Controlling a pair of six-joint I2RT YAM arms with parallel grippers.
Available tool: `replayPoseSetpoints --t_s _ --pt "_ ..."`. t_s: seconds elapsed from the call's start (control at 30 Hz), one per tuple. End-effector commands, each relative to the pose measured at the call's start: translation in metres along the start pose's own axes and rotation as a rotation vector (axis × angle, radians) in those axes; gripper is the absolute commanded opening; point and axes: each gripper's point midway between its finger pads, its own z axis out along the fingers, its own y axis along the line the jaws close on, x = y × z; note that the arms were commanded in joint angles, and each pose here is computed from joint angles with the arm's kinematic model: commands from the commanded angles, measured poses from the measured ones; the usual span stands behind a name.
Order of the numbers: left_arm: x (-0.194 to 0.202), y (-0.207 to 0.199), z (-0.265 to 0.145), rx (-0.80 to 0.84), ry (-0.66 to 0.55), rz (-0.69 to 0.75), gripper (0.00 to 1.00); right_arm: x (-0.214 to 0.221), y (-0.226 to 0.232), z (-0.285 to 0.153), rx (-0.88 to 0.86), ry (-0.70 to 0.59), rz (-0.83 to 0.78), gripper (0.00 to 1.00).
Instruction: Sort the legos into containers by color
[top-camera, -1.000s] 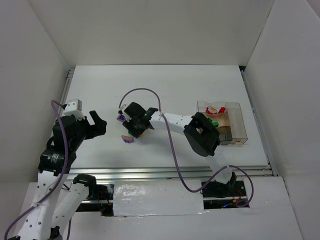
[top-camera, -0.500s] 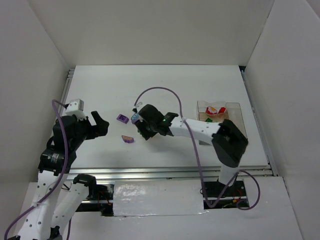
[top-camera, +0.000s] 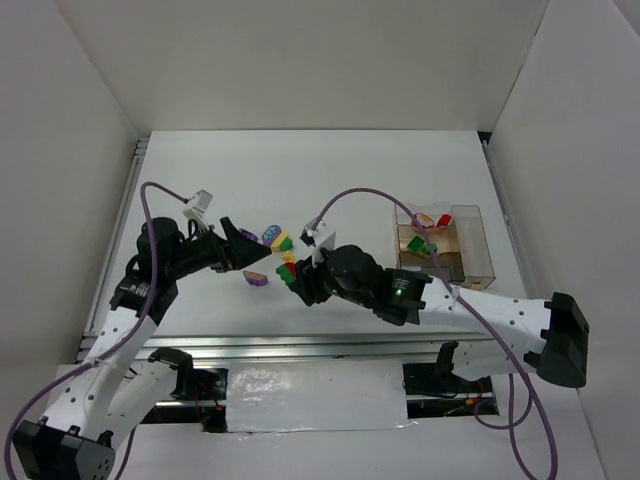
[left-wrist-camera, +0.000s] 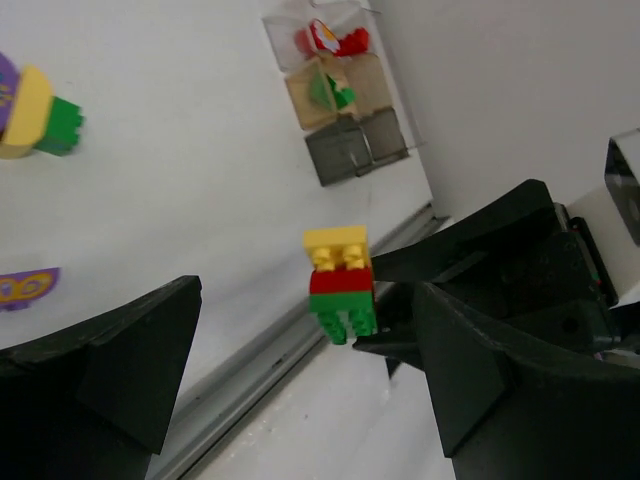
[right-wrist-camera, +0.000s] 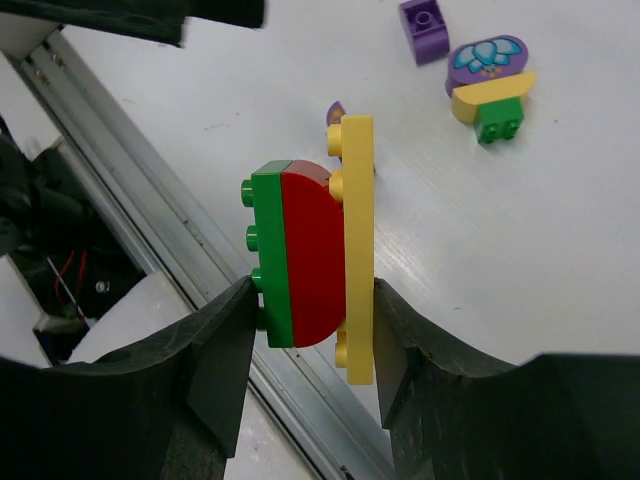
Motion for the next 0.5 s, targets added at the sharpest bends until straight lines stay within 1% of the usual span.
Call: replayPoseSetpoints --t_s 0.0,0.07,0.1,0.13,0.2,0.27,0.3,0.37,0.47 --pt "-0.003 -0.049 0.0 0.214 0.036 0.06 0.99 -0.015 0.013 -0.008 -0.038 -0.064 -0.099 0.03" --pt "0.005 -0.049 0.003 0.22 0.086 0.056 0.98 -0.015 0.011 -0.009 -0.027 -0.06 -0.122 0.03" --pt "0.014 -0.051 0.005 0.24 0.125 0.061 0.97 -0.016 0.012 -0.01 -0.033 -0.061 -0.138 0.03" --pt "0.018 -0.051 0.005 0.242 0.139 0.061 0.97 -0.017 0.016 -0.011 -0.052 -0.062 -0.146 0.03" --pt "0.029 -0.052 0.007 0.25 0.181 0.064 0.93 -0.023 0.021 -0.012 -0.064 -0.079 -0.158 0.03" --pt "0.035 -0.053 0.008 0.257 0.203 0.063 0.9 -0.025 0.02 -0.01 -0.043 -0.082 -0.168 0.03" --pt "0.039 -0.052 0.009 0.252 0.216 0.065 0.88 -0.03 0.024 -0.012 -0.048 -0.091 -0.173 0.03" --pt "0.043 -0.047 0.011 0.222 0.229 0.062 0.87 -0.031 0.029 -0.01 -0.062 -0.085 -0.195 0.03" --pt "0.052 -0.043 0.016 0.216 0.263 0.05 0.82 -0.032 0.041 -0.008 -0.086 -0.08 -0.231 0.04"
